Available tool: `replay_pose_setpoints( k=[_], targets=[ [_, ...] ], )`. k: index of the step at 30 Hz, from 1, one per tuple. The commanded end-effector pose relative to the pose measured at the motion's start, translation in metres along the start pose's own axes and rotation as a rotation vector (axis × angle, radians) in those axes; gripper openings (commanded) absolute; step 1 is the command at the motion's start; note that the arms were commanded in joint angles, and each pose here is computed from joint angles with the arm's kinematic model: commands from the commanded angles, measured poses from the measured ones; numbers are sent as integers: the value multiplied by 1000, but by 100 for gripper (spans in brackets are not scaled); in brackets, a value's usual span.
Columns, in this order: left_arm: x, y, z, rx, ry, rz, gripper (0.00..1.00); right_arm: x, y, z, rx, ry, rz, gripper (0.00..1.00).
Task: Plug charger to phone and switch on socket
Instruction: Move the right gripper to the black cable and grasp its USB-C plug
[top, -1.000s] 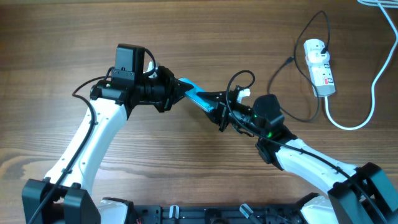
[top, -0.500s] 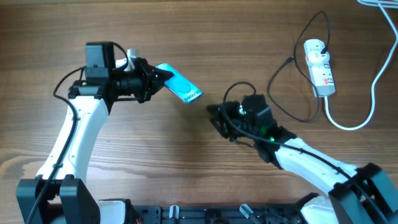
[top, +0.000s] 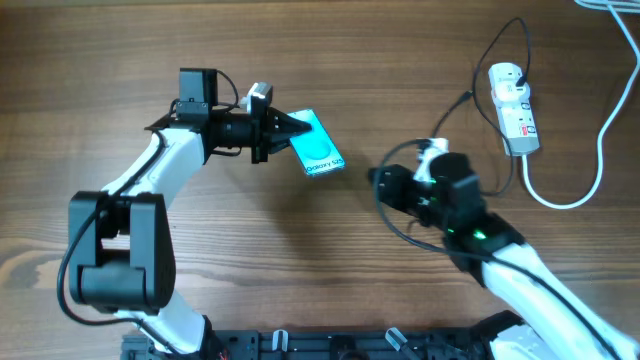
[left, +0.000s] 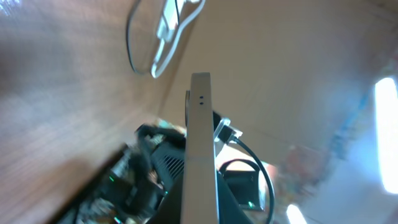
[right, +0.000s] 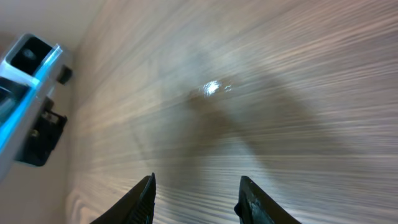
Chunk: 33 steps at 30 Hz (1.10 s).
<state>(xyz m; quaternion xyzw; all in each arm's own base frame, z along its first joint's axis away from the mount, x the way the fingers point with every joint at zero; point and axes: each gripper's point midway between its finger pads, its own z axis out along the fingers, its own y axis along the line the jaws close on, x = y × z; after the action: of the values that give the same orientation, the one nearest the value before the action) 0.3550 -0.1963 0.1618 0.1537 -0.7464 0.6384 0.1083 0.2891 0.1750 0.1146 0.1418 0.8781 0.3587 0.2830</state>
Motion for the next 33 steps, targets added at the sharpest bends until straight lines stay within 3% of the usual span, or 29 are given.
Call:
replay_pose_setpoints(
  k=[1,9,19,27,33],
  targets=[
    [21,-21,-3,96,153,-91,4,-23,-9,-40,65,-126,-79,43],
    [40,-31,-4,98,183,-151,4,-15,-46,-110,257,-255,-52,43],
    [47,-34,-6,96,183,-182,4,-21,-82,-132,422,-388,177,44],
    [47,-34,-6,95,183,-182,4,-51,-65,-156,634,-335,104,44],
    [47,-34,-6,95,183,-182,4,-84,-46,-138,786,-216,0,49]
  ],
)
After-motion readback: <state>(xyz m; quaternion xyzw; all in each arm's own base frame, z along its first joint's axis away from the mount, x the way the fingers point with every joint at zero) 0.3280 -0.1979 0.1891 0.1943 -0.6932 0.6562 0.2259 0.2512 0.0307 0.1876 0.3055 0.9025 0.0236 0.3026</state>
